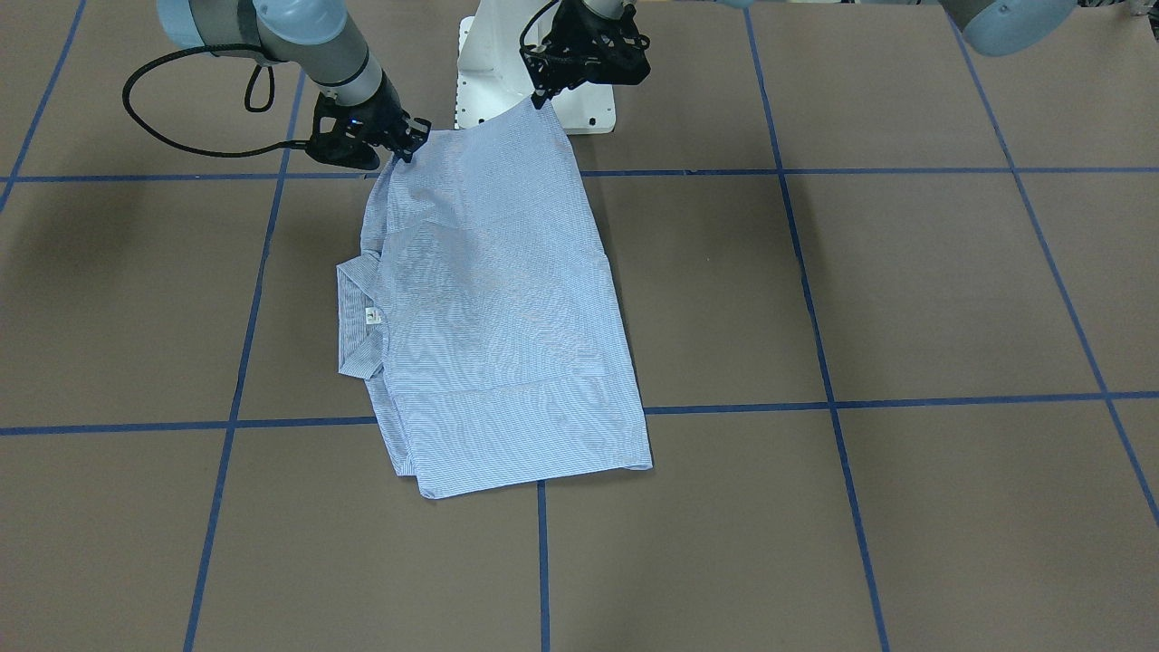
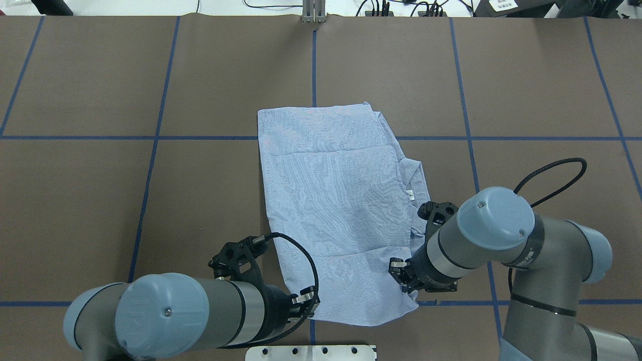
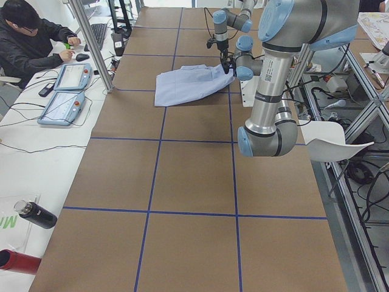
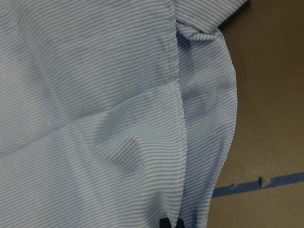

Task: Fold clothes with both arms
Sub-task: 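Lift both held near corners and fold them away from the robot over the shirt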

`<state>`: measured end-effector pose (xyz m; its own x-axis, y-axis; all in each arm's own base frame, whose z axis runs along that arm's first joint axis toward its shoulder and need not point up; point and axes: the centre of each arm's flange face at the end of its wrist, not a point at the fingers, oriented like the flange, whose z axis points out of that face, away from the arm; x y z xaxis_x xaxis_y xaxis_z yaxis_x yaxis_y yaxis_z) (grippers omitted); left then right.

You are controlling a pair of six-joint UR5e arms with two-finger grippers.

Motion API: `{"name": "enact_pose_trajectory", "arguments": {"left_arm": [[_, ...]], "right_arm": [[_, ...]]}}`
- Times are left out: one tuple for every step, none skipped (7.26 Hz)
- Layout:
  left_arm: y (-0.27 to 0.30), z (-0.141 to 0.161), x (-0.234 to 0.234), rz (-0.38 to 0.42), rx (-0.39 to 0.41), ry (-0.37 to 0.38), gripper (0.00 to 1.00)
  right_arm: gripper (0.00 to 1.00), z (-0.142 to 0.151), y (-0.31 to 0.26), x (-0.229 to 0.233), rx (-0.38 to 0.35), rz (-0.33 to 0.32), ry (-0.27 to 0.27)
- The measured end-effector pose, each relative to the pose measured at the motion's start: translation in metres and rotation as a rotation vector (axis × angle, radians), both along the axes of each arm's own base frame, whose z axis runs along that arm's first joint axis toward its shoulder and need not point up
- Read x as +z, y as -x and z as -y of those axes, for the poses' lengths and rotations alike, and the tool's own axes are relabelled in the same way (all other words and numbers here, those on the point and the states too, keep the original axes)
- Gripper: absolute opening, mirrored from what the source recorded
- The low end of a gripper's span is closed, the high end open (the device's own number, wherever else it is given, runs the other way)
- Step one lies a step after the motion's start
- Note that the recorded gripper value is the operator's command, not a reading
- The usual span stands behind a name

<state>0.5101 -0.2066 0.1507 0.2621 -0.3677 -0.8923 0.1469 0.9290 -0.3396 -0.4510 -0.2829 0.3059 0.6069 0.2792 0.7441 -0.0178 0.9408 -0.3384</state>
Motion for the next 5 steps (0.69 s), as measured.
{"name": "enact_pose_trajectory", "arguments": {"left_arm": [[0.012, 0.021, -0.002, -0.007, -0.037, -0.006, 0.00], [0.026, 0.048, -0.003, -0.011, -0.074, -0.004, 0.00], [0.038, 0.073, -0.005, -0.014, -0.103, -0.016, 0.00], [0.044, 0.096, -0.005, -0.006, -0.125, -0.052, 0.00], [0.041, 0.120, 0.000, 0.017, -0.147, -0.085, 0.00]], "right_arm": [[0.00, 0.024, -0.014, -0.005, 0.009, 0.023, -0.006], [0.00, 0.053, -0.026, -0.014, 0.025, 0.048, -0.013], [0.00, 0.086, -0.031, -0.028, 0.054, 0.071, -0.016], [0.00, 0.116, -0.032, -0.043, 0.085, 0.087, -0.021], [0.00, 0.143, -0.031, -0.057, 0.117, 0.096, -0.027]]}}
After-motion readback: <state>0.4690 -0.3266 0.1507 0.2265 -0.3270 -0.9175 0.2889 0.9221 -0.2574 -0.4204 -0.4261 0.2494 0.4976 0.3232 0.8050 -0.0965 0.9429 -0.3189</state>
